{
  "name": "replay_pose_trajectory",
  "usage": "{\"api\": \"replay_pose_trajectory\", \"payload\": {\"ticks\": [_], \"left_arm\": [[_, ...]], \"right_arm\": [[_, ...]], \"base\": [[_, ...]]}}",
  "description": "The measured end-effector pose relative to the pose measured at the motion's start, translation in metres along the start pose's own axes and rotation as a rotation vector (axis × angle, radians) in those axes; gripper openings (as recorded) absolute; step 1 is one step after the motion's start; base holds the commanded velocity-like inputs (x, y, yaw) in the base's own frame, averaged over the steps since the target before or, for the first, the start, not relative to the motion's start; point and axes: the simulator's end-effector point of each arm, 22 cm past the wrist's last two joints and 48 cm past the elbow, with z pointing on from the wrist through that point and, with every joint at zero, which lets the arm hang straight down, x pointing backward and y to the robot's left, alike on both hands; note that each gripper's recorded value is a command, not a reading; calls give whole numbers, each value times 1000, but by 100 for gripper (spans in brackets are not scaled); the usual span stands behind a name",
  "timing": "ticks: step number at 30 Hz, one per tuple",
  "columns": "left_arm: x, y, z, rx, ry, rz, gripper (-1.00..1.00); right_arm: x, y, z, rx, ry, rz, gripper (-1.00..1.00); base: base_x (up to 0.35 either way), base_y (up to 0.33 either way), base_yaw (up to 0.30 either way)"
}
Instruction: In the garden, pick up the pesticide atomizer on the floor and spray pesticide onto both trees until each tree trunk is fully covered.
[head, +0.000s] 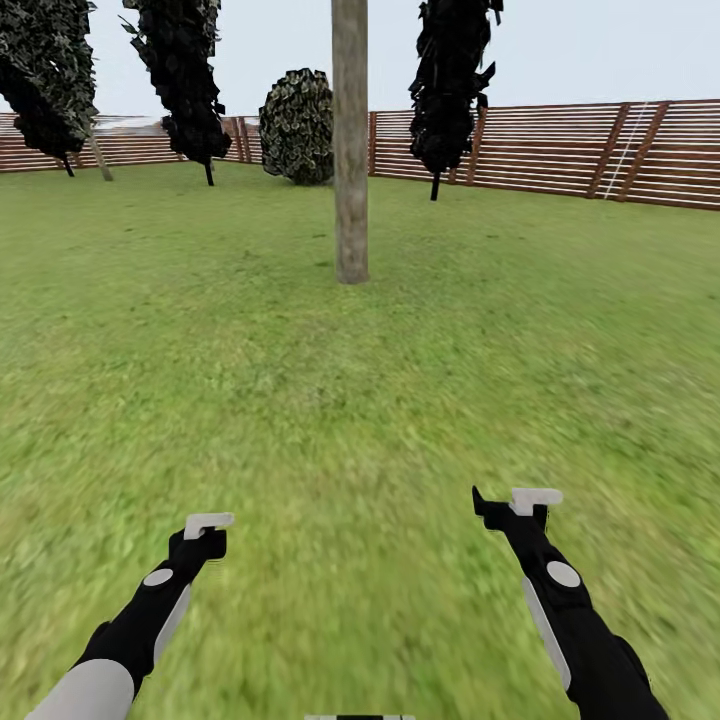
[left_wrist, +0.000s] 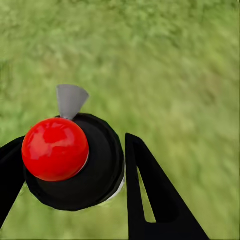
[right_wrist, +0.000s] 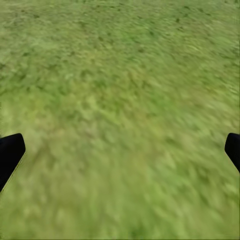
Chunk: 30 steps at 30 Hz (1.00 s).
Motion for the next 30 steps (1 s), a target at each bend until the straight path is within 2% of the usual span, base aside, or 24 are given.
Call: {"api": "replay_pose_trajectory", "payload": {"ticks": [30], "left_arm": [[-15, 1, -5, 0, -27, -3, -100]], "right_arm": [[-15, 0, -4, 0, -26, 2, 100]], "base": [[334, 85, -35]]}}
